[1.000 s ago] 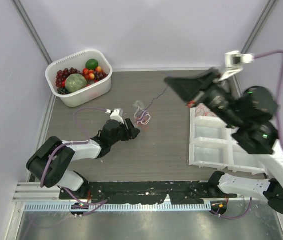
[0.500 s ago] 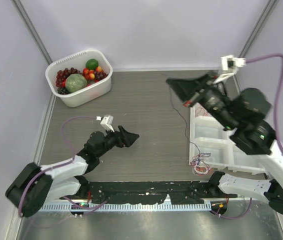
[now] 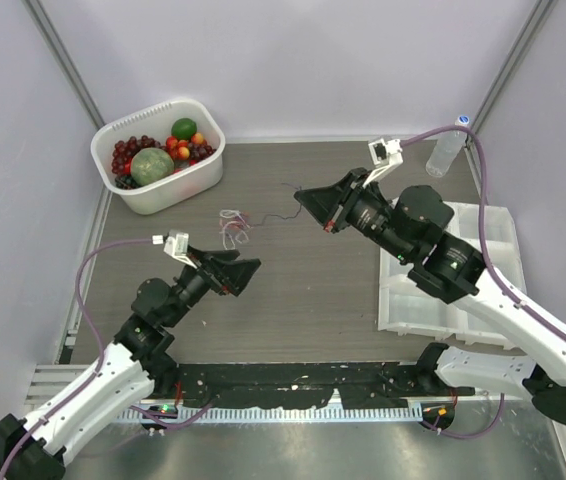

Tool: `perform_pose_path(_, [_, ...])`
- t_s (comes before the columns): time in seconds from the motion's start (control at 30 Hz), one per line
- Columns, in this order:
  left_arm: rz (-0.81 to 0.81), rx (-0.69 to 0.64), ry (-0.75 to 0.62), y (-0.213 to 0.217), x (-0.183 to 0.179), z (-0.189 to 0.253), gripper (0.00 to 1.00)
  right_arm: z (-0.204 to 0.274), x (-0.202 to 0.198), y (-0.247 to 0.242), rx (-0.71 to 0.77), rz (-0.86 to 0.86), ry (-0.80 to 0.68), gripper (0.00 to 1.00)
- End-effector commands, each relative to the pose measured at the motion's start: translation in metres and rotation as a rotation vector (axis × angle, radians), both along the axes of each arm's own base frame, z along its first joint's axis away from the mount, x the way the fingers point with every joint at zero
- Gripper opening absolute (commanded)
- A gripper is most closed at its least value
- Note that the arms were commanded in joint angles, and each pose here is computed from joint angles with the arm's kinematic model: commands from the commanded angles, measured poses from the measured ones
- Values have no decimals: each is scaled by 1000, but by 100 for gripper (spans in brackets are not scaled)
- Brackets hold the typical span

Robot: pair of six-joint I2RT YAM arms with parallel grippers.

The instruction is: Untangle the cables

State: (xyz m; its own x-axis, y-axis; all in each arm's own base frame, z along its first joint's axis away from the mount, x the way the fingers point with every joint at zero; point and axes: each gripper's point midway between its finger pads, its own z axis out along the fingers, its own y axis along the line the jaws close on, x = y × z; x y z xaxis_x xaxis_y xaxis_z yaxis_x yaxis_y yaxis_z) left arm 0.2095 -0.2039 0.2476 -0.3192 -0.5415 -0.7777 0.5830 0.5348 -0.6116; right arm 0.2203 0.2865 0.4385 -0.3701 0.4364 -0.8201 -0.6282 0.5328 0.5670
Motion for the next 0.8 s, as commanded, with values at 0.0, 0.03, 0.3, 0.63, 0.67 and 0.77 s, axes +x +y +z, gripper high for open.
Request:
perform_pose_path(0.0, [56,113,65,2,16,-22,95,15,0,18,104,54,-15,1])
perform_pose_path(0.03, [61,131,53,2,18,-22,92,15,1,19,105,58,-11,1])
perform_pose_path(0.3, [64,150,-7,-5,30,-17,86,14,17,41,132,58,21,1])
perform_pose_path(0.63, [-226,-30,-188,-45,-4,36,96,-12,20,50,110,71,91,1])
perform_pose_path(0.67, [-256,-35,-203,-50,-6,42,96,-12,20,50,113,71,91,1])
perform_pose_path(0.77, [-314,-48,-220,-60,-7,57,98,-9,20,50,118,72,90,1])
